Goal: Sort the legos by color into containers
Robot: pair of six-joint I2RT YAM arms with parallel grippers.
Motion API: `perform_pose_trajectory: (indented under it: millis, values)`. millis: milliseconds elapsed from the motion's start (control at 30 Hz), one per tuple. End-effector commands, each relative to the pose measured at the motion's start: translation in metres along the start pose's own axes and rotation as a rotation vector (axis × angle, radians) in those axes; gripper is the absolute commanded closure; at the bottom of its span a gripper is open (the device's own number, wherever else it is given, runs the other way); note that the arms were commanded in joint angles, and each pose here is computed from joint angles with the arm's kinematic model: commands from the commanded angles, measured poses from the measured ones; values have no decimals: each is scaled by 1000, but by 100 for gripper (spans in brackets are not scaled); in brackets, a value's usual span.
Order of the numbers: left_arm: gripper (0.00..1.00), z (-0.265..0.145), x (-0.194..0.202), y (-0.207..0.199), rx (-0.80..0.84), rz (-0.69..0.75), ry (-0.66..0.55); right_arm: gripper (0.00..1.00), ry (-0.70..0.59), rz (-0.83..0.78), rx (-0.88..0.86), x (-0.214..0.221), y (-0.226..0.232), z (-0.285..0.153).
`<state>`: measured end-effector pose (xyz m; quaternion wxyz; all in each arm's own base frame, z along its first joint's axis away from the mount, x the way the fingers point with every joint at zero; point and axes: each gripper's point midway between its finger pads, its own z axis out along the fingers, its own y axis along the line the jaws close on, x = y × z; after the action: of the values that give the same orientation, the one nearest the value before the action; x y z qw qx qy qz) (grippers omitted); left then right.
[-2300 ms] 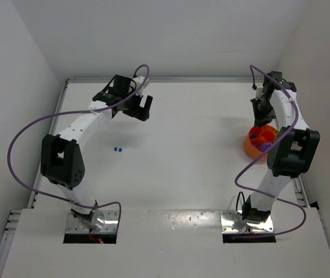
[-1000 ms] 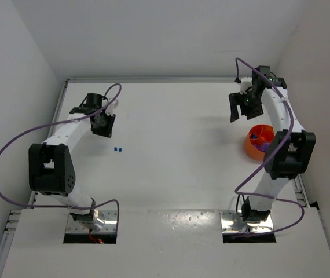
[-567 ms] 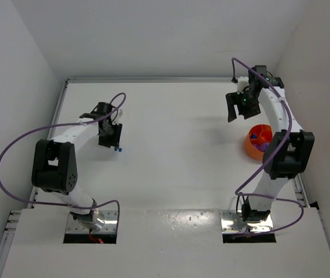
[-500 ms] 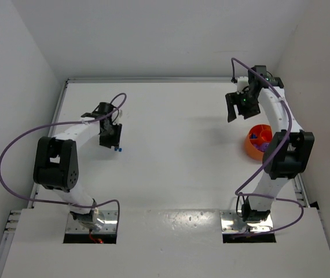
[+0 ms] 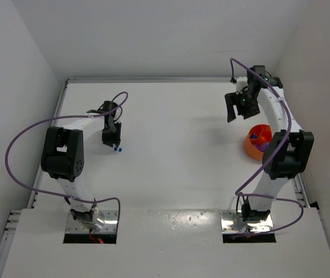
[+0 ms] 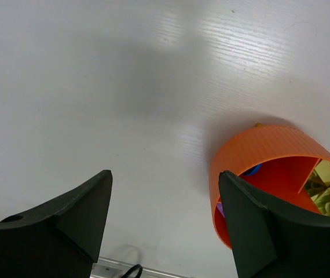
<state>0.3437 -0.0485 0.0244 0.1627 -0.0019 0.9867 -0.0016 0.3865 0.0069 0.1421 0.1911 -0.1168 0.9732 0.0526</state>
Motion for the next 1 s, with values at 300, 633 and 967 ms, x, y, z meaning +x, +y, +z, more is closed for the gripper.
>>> perform_pose_trajectory:
  millis: [300, 633, 967]
  values:
    - [70, 8, -9, -2, -19, -12, -3, 26, -52, -22, 25, -13, -1, -12]
    - [74, 13, 0, -1, -23, -11, 24, 26, -52, -22, 25, -13, -1, -12]
    - [67, 10, 4, -1, -14, -2, 24, 26, -51, -21, 25, -8, 0, -14]
